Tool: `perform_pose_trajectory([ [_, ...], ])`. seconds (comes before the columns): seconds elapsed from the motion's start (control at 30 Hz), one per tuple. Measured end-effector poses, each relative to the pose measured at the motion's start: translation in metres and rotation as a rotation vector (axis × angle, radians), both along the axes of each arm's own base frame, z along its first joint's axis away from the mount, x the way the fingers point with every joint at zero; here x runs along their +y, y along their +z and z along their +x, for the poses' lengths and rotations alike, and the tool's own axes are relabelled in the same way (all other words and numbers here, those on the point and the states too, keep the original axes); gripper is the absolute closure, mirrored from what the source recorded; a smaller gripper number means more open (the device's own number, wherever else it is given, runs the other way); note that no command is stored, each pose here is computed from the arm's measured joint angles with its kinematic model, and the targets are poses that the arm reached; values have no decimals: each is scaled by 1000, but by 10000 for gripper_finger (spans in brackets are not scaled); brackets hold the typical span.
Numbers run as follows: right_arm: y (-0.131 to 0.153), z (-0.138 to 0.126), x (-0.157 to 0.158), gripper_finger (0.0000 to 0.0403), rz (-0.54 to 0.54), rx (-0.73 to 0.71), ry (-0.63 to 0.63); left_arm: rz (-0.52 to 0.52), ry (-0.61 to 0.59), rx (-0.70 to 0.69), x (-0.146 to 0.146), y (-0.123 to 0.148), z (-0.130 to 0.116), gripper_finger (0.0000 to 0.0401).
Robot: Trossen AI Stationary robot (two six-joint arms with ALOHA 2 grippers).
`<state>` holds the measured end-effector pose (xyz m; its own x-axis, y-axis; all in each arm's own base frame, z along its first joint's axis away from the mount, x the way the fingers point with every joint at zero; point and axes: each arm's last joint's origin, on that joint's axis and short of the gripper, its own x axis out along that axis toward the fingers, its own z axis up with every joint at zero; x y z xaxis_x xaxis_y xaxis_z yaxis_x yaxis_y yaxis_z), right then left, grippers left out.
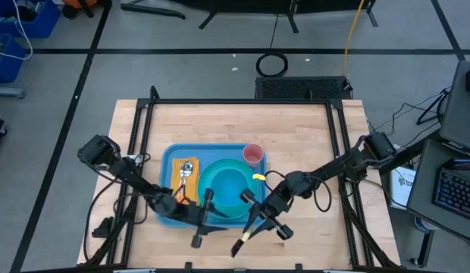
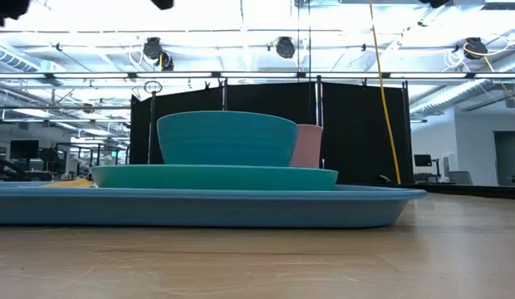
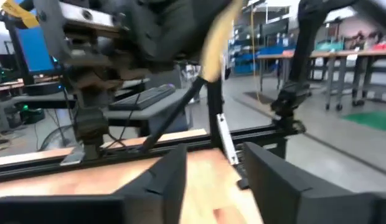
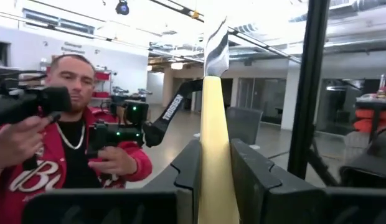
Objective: Set up tray
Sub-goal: Put the yellow knife on the blue serving tray to the left of the orange spoon
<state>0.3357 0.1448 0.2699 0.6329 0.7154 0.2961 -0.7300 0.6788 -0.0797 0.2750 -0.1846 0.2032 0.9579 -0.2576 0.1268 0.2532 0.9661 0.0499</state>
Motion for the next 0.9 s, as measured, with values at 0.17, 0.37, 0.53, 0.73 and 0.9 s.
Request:
perform_pose_trajectory([
  [0.17,-11,4,2,352,-15,24,27,32,-12,35,9,4,16,185],
  [0.37,-16,8,-1,352,-15,27,19,83,-67,6,10,11,23,175],
  [0.53,-16,10,-6,352,-20,20,16,98,-48,27,15,10,28,187],
  [0.73,-16,13,-14,352,-22,21,-10,100,-61,11,23,14,35,200],
  [0.9,-17,16,-21,352,-26,42,-29,100,-76,3,32,16,41,209],
])
